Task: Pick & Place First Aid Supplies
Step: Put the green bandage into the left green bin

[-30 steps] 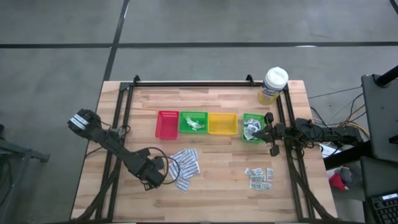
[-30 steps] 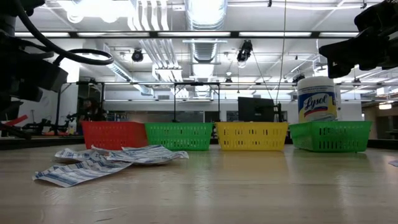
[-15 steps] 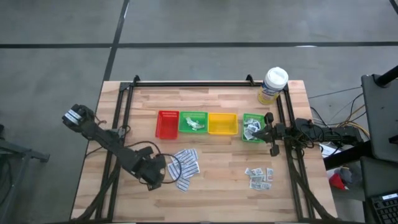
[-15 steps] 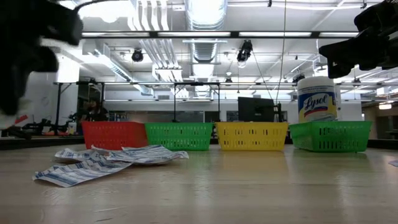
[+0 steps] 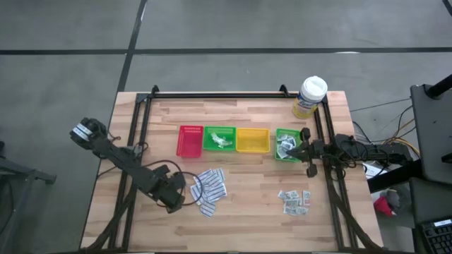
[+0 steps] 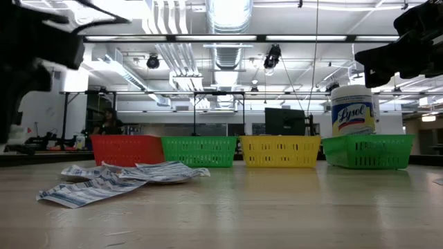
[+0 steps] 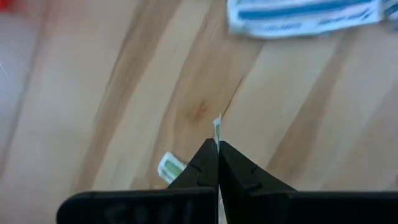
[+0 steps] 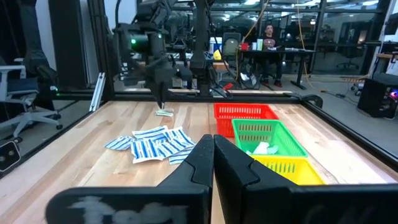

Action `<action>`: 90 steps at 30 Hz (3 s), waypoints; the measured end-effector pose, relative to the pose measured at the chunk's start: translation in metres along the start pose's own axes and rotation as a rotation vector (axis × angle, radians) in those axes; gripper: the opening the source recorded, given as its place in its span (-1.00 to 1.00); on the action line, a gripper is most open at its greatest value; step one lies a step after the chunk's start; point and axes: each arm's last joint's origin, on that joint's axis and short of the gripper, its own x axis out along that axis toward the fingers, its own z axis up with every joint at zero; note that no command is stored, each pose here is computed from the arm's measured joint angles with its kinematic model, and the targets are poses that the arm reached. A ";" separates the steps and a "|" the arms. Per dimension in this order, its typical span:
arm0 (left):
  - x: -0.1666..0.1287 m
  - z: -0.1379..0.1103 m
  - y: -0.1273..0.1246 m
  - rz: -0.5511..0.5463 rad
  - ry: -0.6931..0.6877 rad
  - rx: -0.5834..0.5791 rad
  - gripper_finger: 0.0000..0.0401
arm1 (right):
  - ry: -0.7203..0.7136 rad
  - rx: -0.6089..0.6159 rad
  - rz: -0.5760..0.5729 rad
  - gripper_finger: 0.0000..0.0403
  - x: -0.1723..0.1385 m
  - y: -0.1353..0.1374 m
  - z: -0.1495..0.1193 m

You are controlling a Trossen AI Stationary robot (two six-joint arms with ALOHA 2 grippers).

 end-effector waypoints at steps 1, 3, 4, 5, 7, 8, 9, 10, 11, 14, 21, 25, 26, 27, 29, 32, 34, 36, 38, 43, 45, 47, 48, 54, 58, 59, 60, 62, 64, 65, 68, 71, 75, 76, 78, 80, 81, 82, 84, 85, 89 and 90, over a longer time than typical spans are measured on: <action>0.003 -0.001 0.001 0.001 0.008 -0.008 -1.00 | 0.000 0.000 0.000 -0.96 0.000 0.000 0.000; 0.008 -0.003 0.003 -0.002 0.015 -0.017 -1.00 | 0.000 -0.002 0.000 -0.96 0.000 0.000 0.000; 0.010 -0.004 0.004 -0.005 0.014 -0.018 -1.00 | 0.000 -0.002 0.000 -0.96 0.000 0.000 0.000; 0.012 -0.004 0.004 -0.011 0.011 -0.018 -1.00 | 0.000 -0.002 0.000 -0.96 0.000 0.000 0.000; 0.015 -0.005 0.004 -0.017 0.007 -0.016 -1.00 | 0.000 -0.002 0.000 -0.96 0.000 0.000 0.000; 0.016 -0.005 0.005 -0.020 0.006 -0.017 -1.00 | 0.000 -0.002 0.000 -0.96 0.000 0.000 0.000; 0.017 -0.005 0.005 -0.020 0.006 -0.017 -1.00 | 0.000 -0.002 0.000 -0.96 0.000 0.000 0.000; 0.018 -0.006 0.006 -0.020 0.005 -0.017 -1.00 | 0.000 -0.002 0.000 -0.96 0.000 0.000 0.000; 0.019 -0.006 0.006 -0.021 0.005 -0.017 -1.00 | 0.000 -0.002 -0.001 -0.96 0.000 0.000 0.000; 0.022 -0.007 0.007 -0.023 0.003 -0.018 -1.00 | 0.000 -0.002 0.000 -0.96 0.000 0.000 0.000; 0.022 -0.007 0.007 -0.034 -0.004 -0.020 -1.00 | 0.000 0.000 0.000 -0.96 0.000 0.000 0.000; 0.023 -0.007 0.007 -0.035 -0.005 -0.020 -0.96 | 0.000 0.000 0.000 -0.96 0.000 0.000 0.000; 0.023 -0.007 0.007 -0.035 -0.006 -0.020 -0.95 | 0.000 0.000 0.000 -0.96 0.000 0.000 0.000; 0.023 -0.007 0.007 -0.035 -0.006 -0.020 -0.94 | 0.000 0.000 0.000 -0.96 0.000 0.000 0.000; 0.023 -0.006 0.007 -0.036 -0.006 -0.020 -0.92 | 0.000 0.000 0.000 -0.96 0.000 0.000 0.000; 0.023 -0.006 0.007 -0.037 -0.007 -0.020 -0.91 | 0.000 0.000 0.000 -0.96 0.000 0.000 0.000; 0.023 -0.006 0.007 -0.037 -0.007 -0.020 -0.91 | 0.000 0.000 0.000 -0.96 0.000 0.000 0.000; 0.023 -0.006 0.007 -0.036 -0.007 -0.020 -0.92 | 0.000 0.000 -0.001 -0.96 0.000 0.000 0.000; 0.023 -0.006 0.007 -0.036 -0.007 -0.020 -0.92 | 0.000 0.000 0.000 -0.96 0.000 0.000 0.000; 0.023 -0.006 0.007 -0.034 -0.011 -0.020 -0.90 | 0.000 0.000 0.000 -0.96 0.000 0.000 0.000; 0.023 -0.006 0.007 -0.034 -0.011 -0.020 -0.90 | 0.000 0.000 0.000 -0.96 0.000 0.000 0.000; 0.023 -0.006 0.007 -0.034 -0.011 -0.020 -0.91 | 0.000 0.000 0.000 -0.96 0.000 0.000 0.000; 0.023 -0.006 0.007 -0.034 -0.011 -0.020 -0.92 | 0.000 0.000 0.000 -0.96 0.000 0.000 0.000; 0.023 -0.006 0.007 -0.034 -0.011 -0.020 -0.94 | 0.000 0.000 0.000 -0.96 0.000 0.000 0.000; 0.023 -0.006 0.007 -0.031 -0.015 -0.020 -0.90 | 0.000 0.000 0.000 -0.96 0.000 0.000 0.000; 0.023 -0.006 0.007 -0.030 -0.018 -0.020 -0.89 | 0.000 0.000 0.000 -0.96 0.000 0.000 0.000; 0.023 -0.006 0.007 -0.030 -0.018 -0.020 -0.87 | 0.000 0.000 0.000 -0.96 0.000 0.000 0.000; 0.023 -0.006 0.007 -0.030 -0.018 -0.021 -0.84 | 0.000 0.000 0.000 -0.96 0.000 0.000 0.000; 0.023 -0.006 0.007 -0.030 -0.018 -0.021 -0.82 | 0.000 0.000 0.000 -0.96 0.000 0.000 0.000; 0.023 -0.006 0.007 -0.030 -0.018 -0.021 -0.82 | 0.000 0.000 0.000 -0.96 0.000 0.000 0.000; 0.023 -0.006 0.007 -0.030 -0.018 -0.020 -0.82 | 0.000 0.000 0.000 -0.96 0.000 0.000 0.000; 0.023 -0.006 0.007 -0.033 -0.014 -0.021 -0.85 | 0.000 0.000 0.000 -0.96 0.000 0.000 0.000; 0.023 -0.006 0.007 -0.035 -0.011 -0.021 -0.93 | 0.000 0.000 -0.001 -0.96 0.000 0.000 0.000; 0.023 -0.006 0.007 -0.035 -0.011 -0.020 -0.95 | 0.000 0.000 0.000 -0.96 0.000 0.000 0.000; 0.023 -0.006 0.007 -0.034 -0.011 -0.021 -0.99 | 0.000 0.000 0.000 -0.96 0.000 0.000 0.000; 0.023 -0.006 0.007 -0.033 -0.013 -0.018 -0.98 | 0.000 0.000 0.000 -0.96 0.000 0.000 0.000; 0.023 -0.006 0.007 -0.032 -0.015 -0.018 -0.98 | 0.000 0.000 0.000 -0.96 0.000 0.000 0.000; 0.023 -0.006 0.007 -0.032 -0.015 -0.017 -0.98 | 0.000 0.000 0.000 -0.96 0.000 0.000 0.000; 0.023 -0.006 0.007 -0.031 -0.017 -0.018 -0.99 | 0.000 0.000 0.000 -0.96 0.000 0.000 0.000; 0.023 -0.006 0.007 -0.031 -0.017 -0.018 -0.99 | 0.000 0.000 0.000 -0.96 0.000 0.000 0.000; 0.022 -0.005 0.006 -0.027 -0.025 -0.007 -1.00 | 0.000 0.000 0.000 -0.96 0.000 0.000 0.000; 0.021 -0.005 0.006 -0.025 -0.034 0.000 -1.00 | 0.000 0.000 0.000 -0.96 0.000 0.000 0.000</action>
